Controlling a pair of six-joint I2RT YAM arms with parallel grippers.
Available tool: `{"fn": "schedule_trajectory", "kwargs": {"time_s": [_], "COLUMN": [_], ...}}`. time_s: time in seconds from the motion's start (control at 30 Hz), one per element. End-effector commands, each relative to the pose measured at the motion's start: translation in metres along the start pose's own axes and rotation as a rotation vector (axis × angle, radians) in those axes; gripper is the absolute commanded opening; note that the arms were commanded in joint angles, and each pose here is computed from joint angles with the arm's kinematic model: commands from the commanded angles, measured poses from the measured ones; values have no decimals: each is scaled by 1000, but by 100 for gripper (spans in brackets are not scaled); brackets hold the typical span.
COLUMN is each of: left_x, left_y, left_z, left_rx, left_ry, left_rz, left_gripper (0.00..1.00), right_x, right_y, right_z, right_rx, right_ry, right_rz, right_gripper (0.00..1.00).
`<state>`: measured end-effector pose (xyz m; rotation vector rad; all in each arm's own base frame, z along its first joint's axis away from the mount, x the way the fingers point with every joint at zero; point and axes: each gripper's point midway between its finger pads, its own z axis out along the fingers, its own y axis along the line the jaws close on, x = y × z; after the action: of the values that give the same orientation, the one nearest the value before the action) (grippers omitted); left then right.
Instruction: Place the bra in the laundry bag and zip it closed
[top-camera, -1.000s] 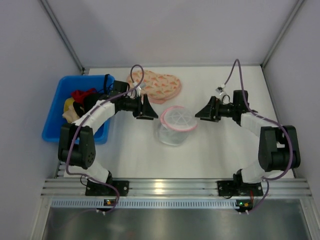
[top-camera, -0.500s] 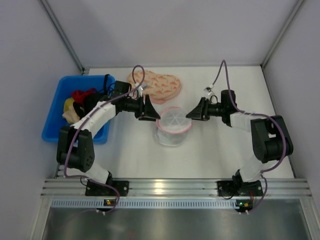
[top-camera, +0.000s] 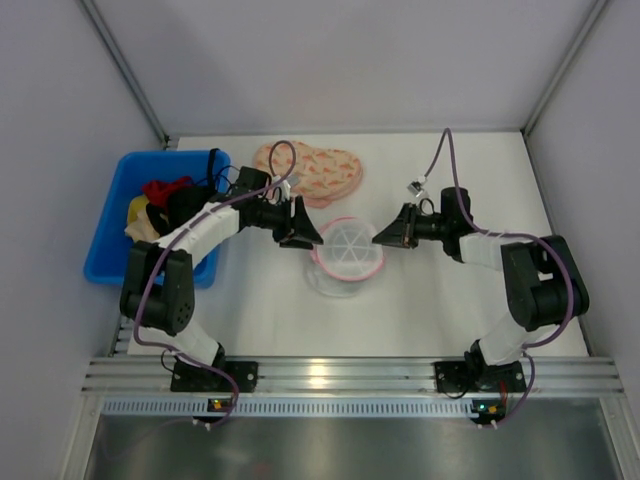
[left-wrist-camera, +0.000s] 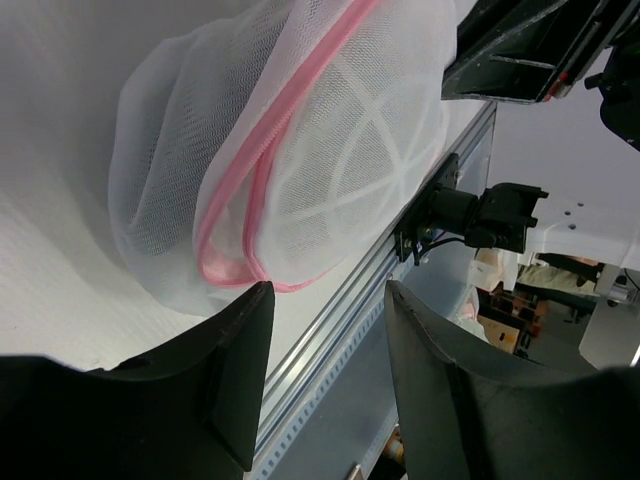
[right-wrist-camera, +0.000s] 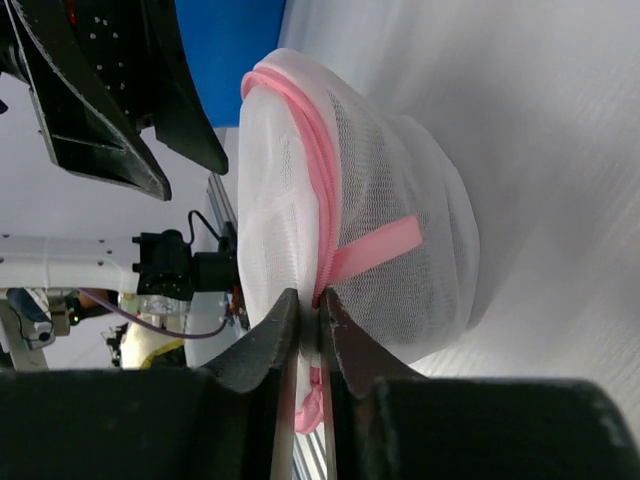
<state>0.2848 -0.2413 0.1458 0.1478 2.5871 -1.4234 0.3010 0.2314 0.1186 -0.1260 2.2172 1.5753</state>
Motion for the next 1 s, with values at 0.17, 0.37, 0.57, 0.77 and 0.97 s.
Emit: {"fn": "schedule_trajectory", "kwargs": {"time_s": [0.17,0.37,0.57,0.77,0.97], "left_x": [-4,7,3,-8,-13], "left_y": [12,22,27,8,-12], "left_z": [7,19,29,35,27], "left_rx": [-42,-63,-54,60,127], "left_ry": [-10,29,33,1,-9], "left_rz": [-12,-4,-9,-12,51], "left_gripper": [54,53,53,40,6], "right_x": [-9,-7,-8,-1,10], "right_y": [23,27,34,32,28], "right_z": [0,2,1,1,6], "right_rx": [-78,-125,-162,-157,-127], "right_ry": [-34,-30,-38,-25,10], "right_rz": [-74,-9,21,47,21], "right_gripper": [0,0,0,0,21]}}
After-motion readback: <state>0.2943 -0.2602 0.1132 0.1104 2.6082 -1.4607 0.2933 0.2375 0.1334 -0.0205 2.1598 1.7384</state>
